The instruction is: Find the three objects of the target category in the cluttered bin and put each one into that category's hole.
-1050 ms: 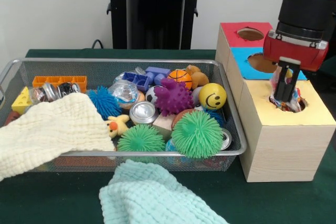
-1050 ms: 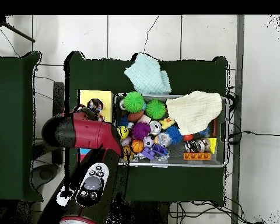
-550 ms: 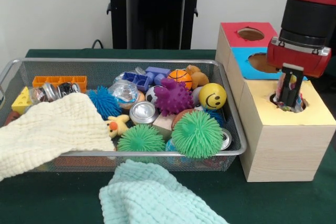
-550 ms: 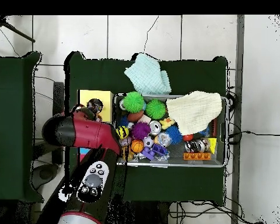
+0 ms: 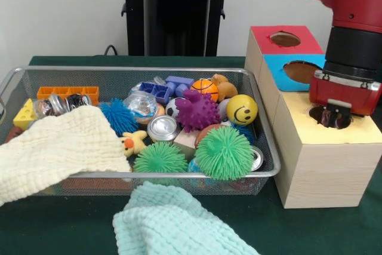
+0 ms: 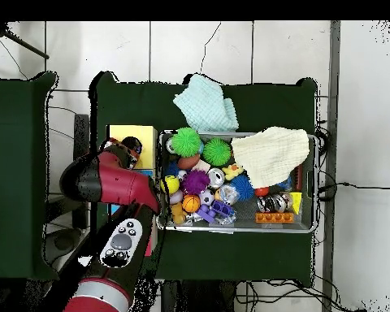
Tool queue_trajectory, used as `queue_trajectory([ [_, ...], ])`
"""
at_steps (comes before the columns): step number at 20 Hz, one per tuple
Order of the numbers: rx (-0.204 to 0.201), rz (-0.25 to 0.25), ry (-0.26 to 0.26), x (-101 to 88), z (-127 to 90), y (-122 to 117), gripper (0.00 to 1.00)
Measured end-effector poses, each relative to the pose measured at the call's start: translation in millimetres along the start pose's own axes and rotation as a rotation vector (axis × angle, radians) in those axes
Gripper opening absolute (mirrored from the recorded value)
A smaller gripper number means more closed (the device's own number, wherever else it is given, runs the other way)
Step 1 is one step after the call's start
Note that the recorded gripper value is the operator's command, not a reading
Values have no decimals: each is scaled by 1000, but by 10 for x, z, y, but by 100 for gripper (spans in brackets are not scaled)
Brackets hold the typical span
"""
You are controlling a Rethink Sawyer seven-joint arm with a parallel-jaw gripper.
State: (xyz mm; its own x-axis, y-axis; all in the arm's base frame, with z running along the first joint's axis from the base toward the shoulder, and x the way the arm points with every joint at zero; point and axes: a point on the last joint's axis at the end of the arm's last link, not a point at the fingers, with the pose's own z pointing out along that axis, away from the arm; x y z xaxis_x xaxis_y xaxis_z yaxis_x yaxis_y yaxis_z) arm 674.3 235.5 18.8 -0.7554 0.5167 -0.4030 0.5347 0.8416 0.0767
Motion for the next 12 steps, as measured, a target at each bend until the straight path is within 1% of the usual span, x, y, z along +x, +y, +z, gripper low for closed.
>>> queue_trajectory([
  [3,14,32,-44,9,5,29,0],
  [5,19,45,-56,7,11,36,0],
  [8,29,77,-89,-4,23,43,0],
  [12,40,99,-129,9,24,54,0],
])
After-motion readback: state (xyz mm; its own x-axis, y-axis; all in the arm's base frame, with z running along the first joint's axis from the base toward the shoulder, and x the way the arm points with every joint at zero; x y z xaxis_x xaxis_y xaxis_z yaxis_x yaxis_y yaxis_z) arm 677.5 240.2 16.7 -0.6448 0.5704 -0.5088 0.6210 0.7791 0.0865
